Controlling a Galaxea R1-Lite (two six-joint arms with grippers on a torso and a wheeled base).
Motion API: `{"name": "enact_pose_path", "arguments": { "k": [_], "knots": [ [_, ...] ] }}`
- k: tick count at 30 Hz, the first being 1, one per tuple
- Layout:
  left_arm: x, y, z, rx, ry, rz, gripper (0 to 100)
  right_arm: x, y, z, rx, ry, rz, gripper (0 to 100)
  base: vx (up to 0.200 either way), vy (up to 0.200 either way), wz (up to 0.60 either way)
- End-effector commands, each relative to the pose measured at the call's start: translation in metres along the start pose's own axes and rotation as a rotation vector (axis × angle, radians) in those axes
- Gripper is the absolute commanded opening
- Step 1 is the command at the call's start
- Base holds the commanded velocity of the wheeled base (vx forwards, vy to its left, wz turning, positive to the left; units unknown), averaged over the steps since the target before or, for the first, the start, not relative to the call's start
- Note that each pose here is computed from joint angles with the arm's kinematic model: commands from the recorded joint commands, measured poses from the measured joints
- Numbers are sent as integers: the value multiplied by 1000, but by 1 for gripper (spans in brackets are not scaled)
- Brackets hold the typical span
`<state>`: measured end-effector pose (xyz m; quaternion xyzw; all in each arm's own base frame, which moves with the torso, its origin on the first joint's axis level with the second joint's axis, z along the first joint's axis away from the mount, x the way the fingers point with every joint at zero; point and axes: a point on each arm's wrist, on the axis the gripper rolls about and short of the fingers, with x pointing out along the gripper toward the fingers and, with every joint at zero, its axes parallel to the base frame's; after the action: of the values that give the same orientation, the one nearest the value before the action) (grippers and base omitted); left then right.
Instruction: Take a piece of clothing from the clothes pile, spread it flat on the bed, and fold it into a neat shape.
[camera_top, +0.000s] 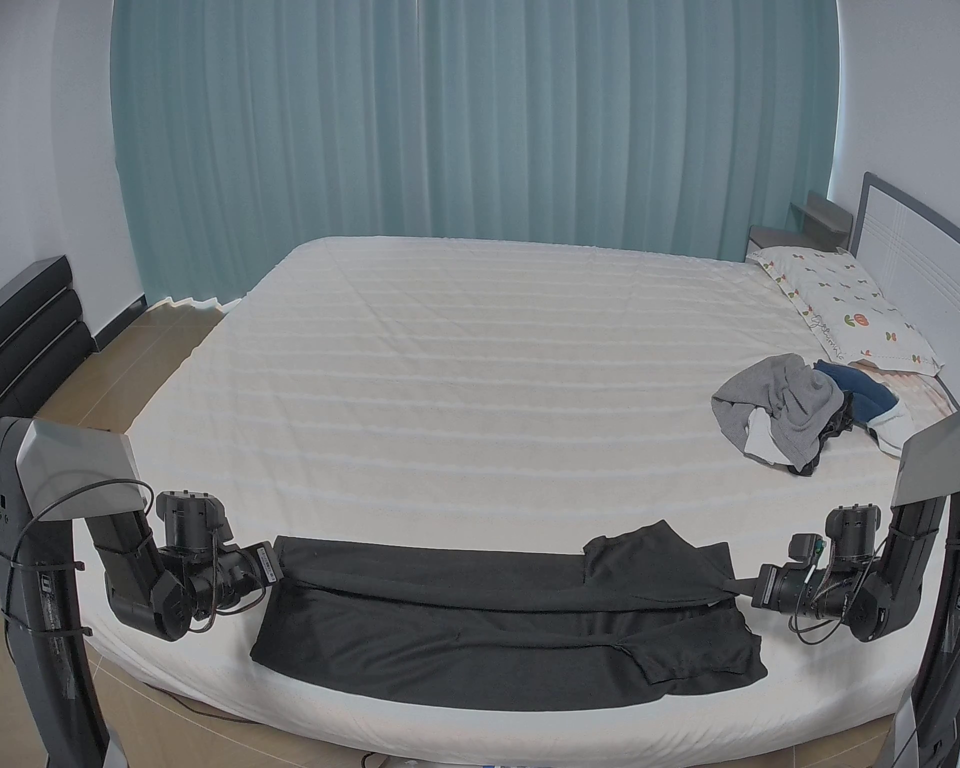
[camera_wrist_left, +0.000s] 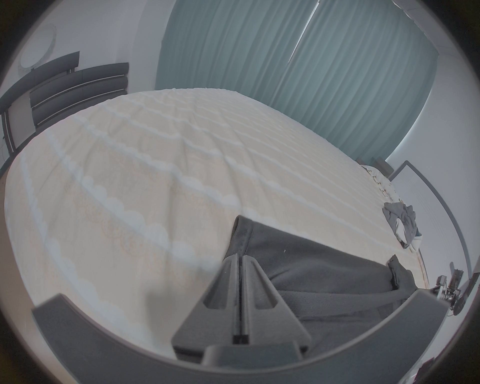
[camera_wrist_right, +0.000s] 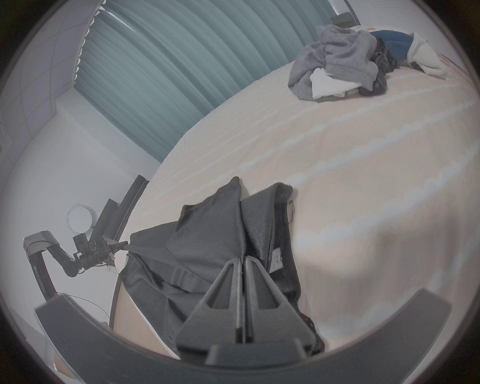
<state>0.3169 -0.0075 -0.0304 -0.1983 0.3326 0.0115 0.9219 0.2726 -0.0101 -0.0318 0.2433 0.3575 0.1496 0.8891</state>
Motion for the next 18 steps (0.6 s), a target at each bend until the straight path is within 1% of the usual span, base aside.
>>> {"name": "enact_pose_path", "arguments": {
  "k": [1, 6, 7, 8, 13, 14, 16, 18],
  "knots": [
    [1, 4, -14, -1, 46, 15, 0, 4, -7, -16, 27, 51, -15, 0, 0, 0, 0],
    [-1, 0, -19, 9, 60, 9, 0, 5, -8, -18, 26, 45, -16, 0, 0, 0, 0],
    [-1, 0, -18, 9, 58, 10, 100, 5, -8, -19, 27, 46, -17, 0, 0, 0, 0],
    [-2, 0, -18, 9, 56, 9, 100, 5, -8, -18, 26, 45, -16, 100, 0, 0, 0],
    [-6, 0, -19, 7, 61, 13, 100, 1, -6, -13, 38, 21, -10, 100, 0, 0, 0],
    [-18, -3, -16, 4, 45, 8, 100, -4, 0, -4, 90, -17, 5, 100, 0, 0, 0],
    [-28, -5, -11, -1, 26, 1, 100, -8, 7, 6, 148, -54, 26, 100, 0, 0, 0],
    [-35, -6, -5, -10, 0, -5, 100, -12, 12, 13, 171, -84, 40, 100, 0, 0, 0]
  ]
}}
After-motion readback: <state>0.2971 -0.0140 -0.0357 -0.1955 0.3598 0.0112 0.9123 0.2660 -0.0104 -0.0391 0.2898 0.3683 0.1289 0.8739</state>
